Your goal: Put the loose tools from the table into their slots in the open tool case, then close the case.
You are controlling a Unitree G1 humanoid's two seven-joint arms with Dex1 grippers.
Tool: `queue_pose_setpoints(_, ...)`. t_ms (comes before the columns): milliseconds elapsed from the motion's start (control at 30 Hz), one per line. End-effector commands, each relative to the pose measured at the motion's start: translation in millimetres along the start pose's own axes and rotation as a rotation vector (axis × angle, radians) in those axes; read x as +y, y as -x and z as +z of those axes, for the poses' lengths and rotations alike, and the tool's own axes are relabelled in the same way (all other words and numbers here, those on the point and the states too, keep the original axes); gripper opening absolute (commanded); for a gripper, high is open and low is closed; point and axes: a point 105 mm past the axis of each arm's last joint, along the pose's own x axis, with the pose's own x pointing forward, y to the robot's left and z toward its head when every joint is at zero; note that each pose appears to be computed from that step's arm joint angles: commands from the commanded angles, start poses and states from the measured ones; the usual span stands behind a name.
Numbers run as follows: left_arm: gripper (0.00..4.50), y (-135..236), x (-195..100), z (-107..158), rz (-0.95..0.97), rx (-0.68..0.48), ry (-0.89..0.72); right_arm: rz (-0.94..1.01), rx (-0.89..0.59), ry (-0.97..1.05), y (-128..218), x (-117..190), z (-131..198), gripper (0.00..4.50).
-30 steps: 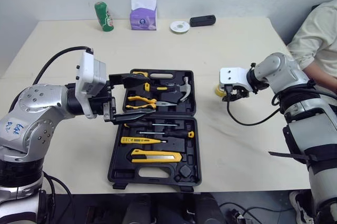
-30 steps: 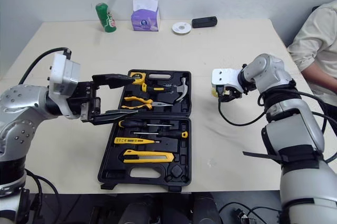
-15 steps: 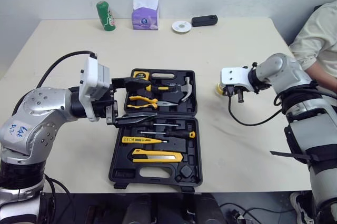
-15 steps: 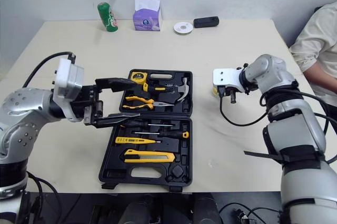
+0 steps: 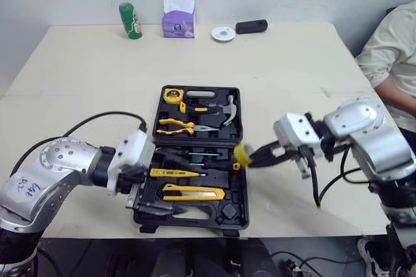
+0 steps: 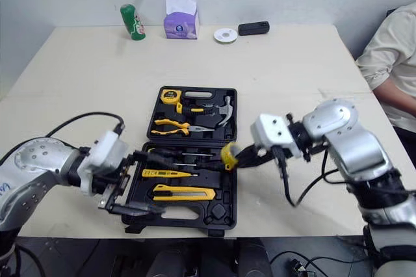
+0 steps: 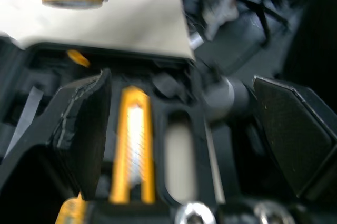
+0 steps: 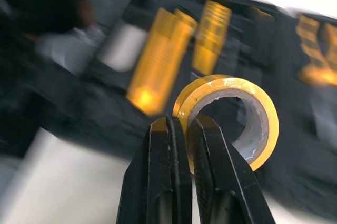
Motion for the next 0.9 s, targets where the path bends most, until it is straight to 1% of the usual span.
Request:
queue_pose_setpoints(33,4.50,-6.2,-9.1,-1.6,-0.050,0.016,-0.037,0.047,0.001,0.021,-16.7,17.6,3.9,0.05)
queue_pose_setpoints(100,4.50,-10.5,-10.2,-6.5,-0.059,0.024,-0.044,0.086,0.018,0.020,-28.4,29.8,-1.9,0.05)
queue_pose_setpoints(200,4.50,-13.2,-13.2,-12.2,-0.071,0.044,-0.058,0.100,0.036,0.022,-38.3,37.5,-7.4,0.05)
queue_pose_setpoints(433,4.50,-14.3,-13.2,-10.3,-0.067,0.034,-0.056,0.127,0.088,0.012,-51.4,51.3,-25.2,0.05)
queue_pose_setpoints(633,4.50,-14.0,-11.6,-5.3,-0.065,0.022,-0.054,0.125,0.124,0.020,-50.2,52.3,-32.8,0.05)
queue_pose_setpoints(867,4.50,-15.6,-9.3,-0.5,-0.062,0.008,-0.058,0.144,0.102,0.027,-48.6,55.4,-25.1,0.05)
queue_pose_setpoints(900,4.50,-16.0,-8.8,-0.2,-0.061,0.007,-0.060,0.153,0.089,0.030,-48.4,57.1,-22.2,0.86)
